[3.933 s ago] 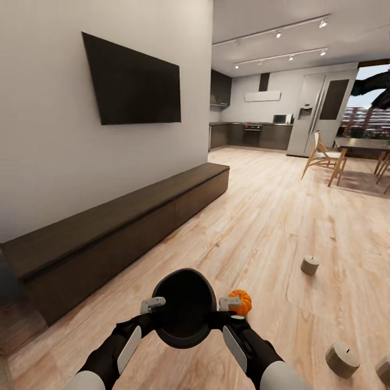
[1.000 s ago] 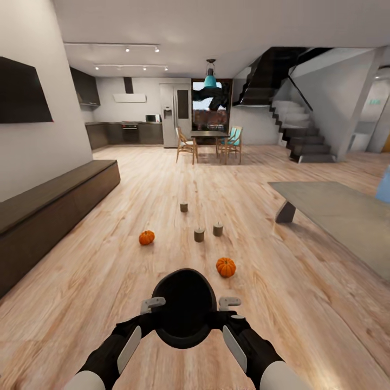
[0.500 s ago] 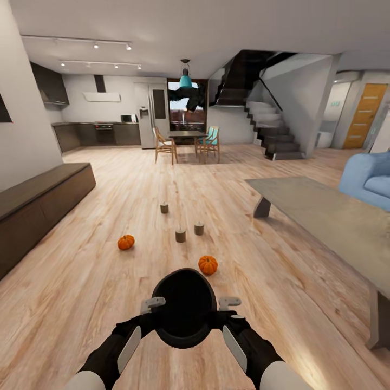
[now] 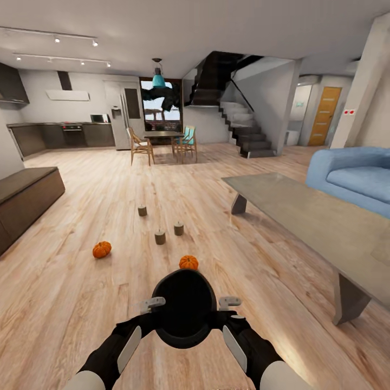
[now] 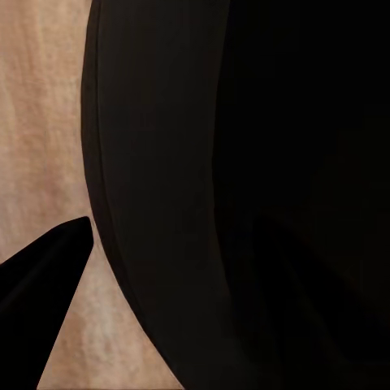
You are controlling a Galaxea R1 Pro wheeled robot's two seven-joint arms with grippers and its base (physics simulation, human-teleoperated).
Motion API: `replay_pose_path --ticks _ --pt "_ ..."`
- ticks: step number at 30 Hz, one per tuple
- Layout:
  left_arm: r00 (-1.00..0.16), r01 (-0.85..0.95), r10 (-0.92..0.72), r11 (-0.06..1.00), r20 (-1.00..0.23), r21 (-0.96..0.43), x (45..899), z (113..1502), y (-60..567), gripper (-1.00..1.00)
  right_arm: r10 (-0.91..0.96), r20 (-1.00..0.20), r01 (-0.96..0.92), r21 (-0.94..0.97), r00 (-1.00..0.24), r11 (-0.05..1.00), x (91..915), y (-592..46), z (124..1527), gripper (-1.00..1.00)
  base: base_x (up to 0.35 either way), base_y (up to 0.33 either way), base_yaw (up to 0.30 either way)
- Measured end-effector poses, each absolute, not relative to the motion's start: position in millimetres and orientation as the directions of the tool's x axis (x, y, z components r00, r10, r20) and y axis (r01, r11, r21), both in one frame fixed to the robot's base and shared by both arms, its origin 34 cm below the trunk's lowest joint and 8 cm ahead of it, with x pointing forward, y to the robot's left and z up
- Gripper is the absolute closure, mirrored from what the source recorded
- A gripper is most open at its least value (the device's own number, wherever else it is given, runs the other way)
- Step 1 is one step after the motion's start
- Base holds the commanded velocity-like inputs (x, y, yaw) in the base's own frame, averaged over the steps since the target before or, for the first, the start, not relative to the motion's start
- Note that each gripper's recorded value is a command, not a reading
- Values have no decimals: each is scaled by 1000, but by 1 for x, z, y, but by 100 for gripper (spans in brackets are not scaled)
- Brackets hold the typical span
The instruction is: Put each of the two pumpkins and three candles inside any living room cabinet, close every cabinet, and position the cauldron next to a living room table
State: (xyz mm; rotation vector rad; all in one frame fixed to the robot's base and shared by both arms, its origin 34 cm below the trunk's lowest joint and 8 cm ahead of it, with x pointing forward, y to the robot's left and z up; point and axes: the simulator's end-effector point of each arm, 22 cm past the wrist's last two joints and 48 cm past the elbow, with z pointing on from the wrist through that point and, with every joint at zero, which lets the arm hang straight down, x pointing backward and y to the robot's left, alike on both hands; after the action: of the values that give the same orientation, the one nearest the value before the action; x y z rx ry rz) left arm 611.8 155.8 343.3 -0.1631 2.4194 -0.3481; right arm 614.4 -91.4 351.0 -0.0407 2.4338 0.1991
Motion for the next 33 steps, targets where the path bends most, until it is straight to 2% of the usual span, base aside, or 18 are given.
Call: replay_pose_path --ticks 13,33 --pt "-762 -26 -207 956 -613 -291 612 343 156 100 23 -644 -82 132 -765 988 614 -92 351 100 0 20 -287" --pt "-762 -25 -206 957 -614 -290 612 343 155 100 23 -644 -82 133 -765 988 615 -92 351 100 0 144 -287"
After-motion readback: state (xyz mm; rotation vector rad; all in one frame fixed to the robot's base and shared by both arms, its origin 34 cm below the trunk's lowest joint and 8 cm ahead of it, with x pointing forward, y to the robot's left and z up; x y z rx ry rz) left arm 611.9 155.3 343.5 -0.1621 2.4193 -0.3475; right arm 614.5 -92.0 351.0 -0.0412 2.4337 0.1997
